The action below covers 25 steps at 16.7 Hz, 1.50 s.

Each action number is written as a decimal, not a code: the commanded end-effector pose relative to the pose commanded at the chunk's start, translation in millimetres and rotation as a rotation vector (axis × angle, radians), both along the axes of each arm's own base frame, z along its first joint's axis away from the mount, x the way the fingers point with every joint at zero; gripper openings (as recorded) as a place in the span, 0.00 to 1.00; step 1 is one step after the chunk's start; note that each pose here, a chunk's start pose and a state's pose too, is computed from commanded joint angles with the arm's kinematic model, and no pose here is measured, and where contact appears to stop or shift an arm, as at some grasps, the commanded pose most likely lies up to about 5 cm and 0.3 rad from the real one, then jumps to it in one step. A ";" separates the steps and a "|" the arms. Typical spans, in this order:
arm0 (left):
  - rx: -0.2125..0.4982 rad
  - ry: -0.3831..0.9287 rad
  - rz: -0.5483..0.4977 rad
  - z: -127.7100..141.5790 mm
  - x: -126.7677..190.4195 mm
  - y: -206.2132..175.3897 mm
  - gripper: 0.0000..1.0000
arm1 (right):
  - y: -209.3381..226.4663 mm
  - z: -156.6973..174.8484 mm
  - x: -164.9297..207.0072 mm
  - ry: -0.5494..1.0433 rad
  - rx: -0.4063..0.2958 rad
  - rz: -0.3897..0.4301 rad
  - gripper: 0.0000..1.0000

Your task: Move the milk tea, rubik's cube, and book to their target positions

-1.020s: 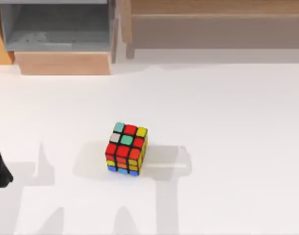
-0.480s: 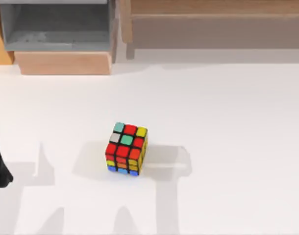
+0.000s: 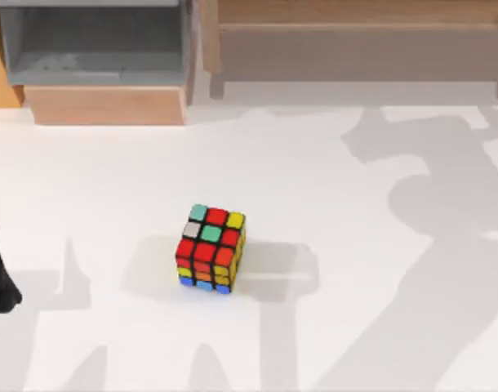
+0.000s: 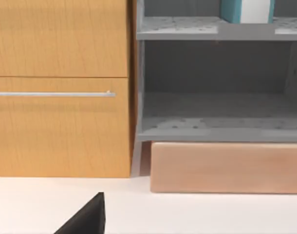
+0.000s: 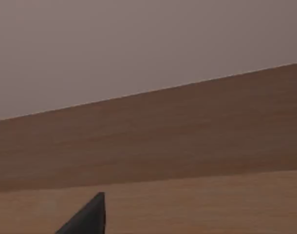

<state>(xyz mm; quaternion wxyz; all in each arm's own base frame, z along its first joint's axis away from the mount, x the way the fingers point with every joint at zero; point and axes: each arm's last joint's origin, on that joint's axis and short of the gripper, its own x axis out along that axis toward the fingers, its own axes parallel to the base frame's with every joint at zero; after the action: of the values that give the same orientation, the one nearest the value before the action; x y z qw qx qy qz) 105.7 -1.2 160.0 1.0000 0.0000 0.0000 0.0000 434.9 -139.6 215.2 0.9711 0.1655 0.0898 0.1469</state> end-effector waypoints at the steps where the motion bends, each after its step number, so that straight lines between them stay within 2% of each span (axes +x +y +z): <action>1: 0.000 0.000 0.000 0.0 0.0 0.0 1.00 | 23.0 6.6 15.8 0.061 0.051 0.033 1.00; 4: 0.000 0.000 0.000 0.0 0.0 0.0 1.00 | 103.6 25.8 52.6 0.277 0.183 0.116 1.00; 6: 0.000 0.000 0.000 0.0 0.0 0.0 1.00 | 163.9 39.2 64.8 0.437 0.245 0.152 1.00; 9: 0.000 0.000 0.000 0.0 0.0 0.0 1.00 | 255.7 59.5 61.2 0.675 0.289 0.171 1.00; 11: 0.000 0.000 0.000 0.0 0.0 0.0 1.00 | 312.7 67.8 46.0 0.832 0.281 0.157 1.00; 14: 0.000 0.000 0.000 0.0 0.0 0.0 1.00 | 385.6 60.2 12.9 1.067 0.204 0.090 1.00; 18: 0.000 0.000 0.000 0.0 0.0 0.0 1.00 | 457.5 33.4 -40.4 1.297 0.004 -0.039 1.00; 22: 0.000 0.000 0.000 0.0 0.0 0.0 1.00 | 499.7 8.5 -87.6 1.394 -0.207 -0.141 1.00; 25: 0.000 0.000 0.000 0.0 0.0 0.0 1.00 | 513.2 -1.4 -106.4 1.412 -0.297 -0.173 1.00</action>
<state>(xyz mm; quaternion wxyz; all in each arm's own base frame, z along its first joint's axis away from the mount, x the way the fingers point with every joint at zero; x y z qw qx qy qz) 105.7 -1.2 160.0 1.0000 0.0000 0.0000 0.0000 328.6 373.7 213.8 0.7021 0.0937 0.7007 -0.0859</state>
